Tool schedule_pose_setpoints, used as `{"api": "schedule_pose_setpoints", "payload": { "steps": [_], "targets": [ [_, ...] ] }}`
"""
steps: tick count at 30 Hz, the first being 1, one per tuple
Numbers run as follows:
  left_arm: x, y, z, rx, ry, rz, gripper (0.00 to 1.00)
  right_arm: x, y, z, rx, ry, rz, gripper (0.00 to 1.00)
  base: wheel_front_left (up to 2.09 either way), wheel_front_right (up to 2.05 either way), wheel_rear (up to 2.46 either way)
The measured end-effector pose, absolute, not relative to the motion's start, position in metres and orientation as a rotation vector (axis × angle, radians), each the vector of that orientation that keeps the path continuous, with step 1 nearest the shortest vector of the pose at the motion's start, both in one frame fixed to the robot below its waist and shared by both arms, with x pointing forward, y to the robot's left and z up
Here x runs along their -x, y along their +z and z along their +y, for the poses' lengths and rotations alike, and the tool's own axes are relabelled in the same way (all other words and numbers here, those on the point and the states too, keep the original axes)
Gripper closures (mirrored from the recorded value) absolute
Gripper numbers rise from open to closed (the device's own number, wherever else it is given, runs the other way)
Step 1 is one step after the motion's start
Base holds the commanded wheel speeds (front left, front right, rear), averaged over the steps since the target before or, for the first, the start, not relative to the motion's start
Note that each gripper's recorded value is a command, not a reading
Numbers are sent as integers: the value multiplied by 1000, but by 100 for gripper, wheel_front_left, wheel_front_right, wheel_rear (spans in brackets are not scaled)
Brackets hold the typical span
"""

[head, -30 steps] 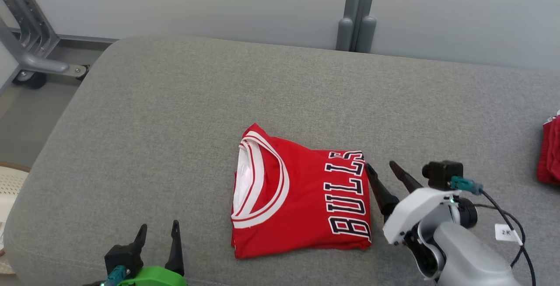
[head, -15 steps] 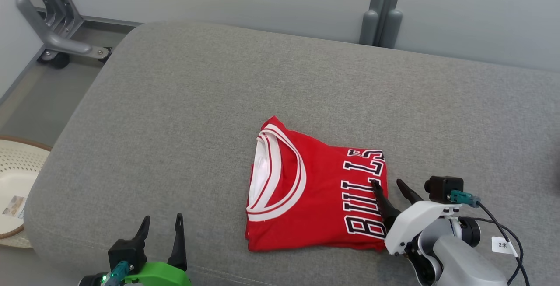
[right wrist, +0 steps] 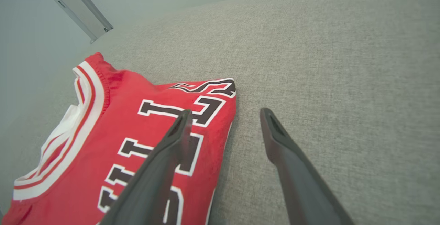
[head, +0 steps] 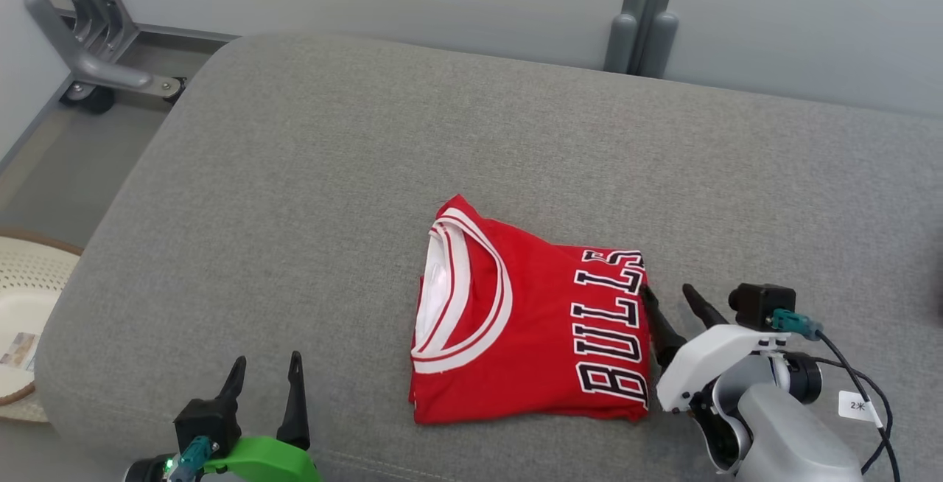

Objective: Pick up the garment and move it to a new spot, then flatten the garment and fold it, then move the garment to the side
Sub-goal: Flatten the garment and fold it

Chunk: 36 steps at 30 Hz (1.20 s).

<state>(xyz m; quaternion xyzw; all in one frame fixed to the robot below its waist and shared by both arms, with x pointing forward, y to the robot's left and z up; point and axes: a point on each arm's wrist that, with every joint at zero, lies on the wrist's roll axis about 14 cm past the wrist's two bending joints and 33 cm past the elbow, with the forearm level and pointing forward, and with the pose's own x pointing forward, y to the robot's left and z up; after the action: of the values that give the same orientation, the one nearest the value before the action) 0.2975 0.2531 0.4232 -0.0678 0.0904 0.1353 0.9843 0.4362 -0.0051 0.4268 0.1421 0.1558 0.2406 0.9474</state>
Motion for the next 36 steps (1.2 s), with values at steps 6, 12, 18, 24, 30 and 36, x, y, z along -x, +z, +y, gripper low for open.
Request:
{"api": "schedule_pose_setpoints", "payload": {
  "steps": [6,12,18,24,30,36],
  "targets": [
    [-310,428,244,131,234,165,0,-441,441,-37,-288,413,247,0,0,0,0],
    [-324,434,233,122,190,148,0,-435,454,-81,-262,312,173,0,0,0,0],
    [-334,436,221,113,150,142,0,-421,465,-125,-233,202,104,0,0,0,0],
    [-340,436,210,82,107,144,0,-400,473,-146,-148,165,57,0,0,0,0],
    [-342,439,207,82,97,135,0,-378,477,-159,-112,130,29,0,0,0,0],
    [-341,440,204,80,86,128,0,-364,480,-156,-86,138,14,0,0,0,0]
  ]
}}
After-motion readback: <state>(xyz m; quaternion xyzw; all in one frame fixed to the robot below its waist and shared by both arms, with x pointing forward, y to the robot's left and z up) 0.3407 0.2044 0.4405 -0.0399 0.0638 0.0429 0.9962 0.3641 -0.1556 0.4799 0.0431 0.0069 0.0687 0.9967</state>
